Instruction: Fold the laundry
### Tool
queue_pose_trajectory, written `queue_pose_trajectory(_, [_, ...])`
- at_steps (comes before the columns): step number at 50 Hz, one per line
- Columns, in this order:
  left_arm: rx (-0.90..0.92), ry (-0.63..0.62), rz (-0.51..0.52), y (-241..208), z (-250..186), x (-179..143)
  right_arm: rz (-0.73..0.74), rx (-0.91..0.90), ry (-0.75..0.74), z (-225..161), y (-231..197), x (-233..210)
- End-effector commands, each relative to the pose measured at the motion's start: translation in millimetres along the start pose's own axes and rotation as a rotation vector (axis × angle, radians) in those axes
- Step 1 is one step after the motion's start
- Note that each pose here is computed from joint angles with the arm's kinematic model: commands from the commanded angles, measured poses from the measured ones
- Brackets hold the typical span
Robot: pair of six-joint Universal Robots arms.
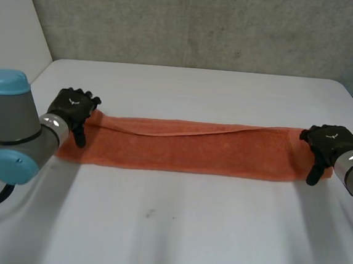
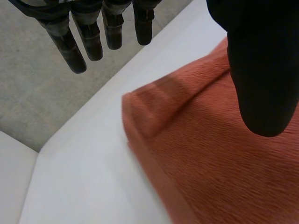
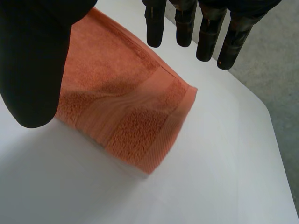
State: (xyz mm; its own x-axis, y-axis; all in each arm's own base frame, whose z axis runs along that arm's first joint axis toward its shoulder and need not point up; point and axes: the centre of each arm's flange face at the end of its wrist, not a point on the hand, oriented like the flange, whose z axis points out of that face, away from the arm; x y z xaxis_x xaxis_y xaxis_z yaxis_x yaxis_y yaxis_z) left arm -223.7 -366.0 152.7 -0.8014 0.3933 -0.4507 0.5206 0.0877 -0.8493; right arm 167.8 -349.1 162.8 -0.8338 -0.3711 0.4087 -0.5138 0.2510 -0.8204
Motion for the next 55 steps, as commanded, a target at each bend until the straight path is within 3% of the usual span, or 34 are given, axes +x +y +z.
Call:
queue_pose_trajectory(1, [-0.019,0.025,0.003,2,-16,7,0.017,-0.015,-0.014,-1,6,7])
queue_pose_trajectory(22, [-0.051,0.205,-0.01,14,13,41,0.017,-0.021,-0.025,0,10,4])
queue_pose_trajectory(34, [-0.061,0.193,-0.011,15,35,39,0.015,-0.021,-0.022,1,10,4])
queue_pose_trajectory(41, [-0.04,0.121,-0.028,5,39,27,0.015,-0.023,-0.025,0,11,3])
queue_pose_trajectory(55, [-0.033,0.1,-0.054,-9,15,20,0.018,-0.03,-0.028,0,12,4])
